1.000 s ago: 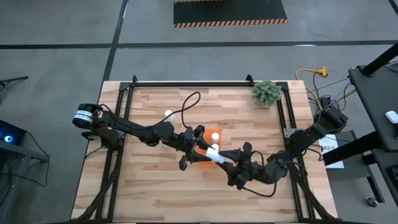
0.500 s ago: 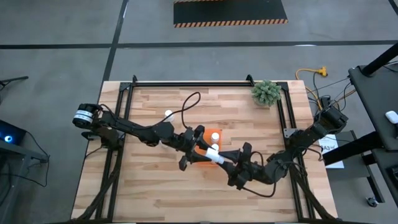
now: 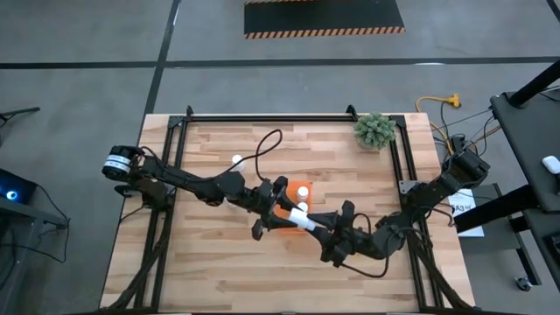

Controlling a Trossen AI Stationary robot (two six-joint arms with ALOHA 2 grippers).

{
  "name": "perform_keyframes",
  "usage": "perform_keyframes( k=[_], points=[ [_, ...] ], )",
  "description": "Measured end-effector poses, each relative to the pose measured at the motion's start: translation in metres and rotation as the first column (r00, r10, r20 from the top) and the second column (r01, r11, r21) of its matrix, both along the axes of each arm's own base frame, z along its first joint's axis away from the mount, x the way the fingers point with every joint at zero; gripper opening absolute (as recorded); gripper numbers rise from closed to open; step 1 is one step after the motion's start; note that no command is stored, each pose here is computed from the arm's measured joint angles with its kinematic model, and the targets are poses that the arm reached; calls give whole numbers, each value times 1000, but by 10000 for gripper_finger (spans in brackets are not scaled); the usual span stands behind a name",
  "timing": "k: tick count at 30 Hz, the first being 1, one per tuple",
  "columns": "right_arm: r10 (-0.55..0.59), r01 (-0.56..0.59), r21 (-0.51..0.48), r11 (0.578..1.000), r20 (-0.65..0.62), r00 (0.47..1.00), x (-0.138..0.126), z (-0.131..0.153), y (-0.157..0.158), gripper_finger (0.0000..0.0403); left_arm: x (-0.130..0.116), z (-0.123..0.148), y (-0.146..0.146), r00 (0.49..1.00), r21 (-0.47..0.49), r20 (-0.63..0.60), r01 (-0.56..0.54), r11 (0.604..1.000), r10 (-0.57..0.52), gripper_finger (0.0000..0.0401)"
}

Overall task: Pick and place pill bottles into a basket
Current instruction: Put the white pill bottle into the orange bin

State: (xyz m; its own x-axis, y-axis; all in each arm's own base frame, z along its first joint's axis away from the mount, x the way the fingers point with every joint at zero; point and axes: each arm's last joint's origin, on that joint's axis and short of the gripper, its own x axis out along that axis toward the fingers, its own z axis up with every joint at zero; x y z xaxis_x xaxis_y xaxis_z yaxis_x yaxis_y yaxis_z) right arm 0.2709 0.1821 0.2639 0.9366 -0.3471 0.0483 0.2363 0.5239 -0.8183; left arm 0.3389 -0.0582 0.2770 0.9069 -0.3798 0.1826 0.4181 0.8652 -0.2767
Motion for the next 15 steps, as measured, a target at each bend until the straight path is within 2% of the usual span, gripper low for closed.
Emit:
perform_keyframes(
  k=[15],
  points=[
    [0, 0, -1, 1000, -1, 1000, 0, 0, 0, 147, 0, -1, 0, 1000, 46, 17, -14, 999, 13, 261]
  ],
)
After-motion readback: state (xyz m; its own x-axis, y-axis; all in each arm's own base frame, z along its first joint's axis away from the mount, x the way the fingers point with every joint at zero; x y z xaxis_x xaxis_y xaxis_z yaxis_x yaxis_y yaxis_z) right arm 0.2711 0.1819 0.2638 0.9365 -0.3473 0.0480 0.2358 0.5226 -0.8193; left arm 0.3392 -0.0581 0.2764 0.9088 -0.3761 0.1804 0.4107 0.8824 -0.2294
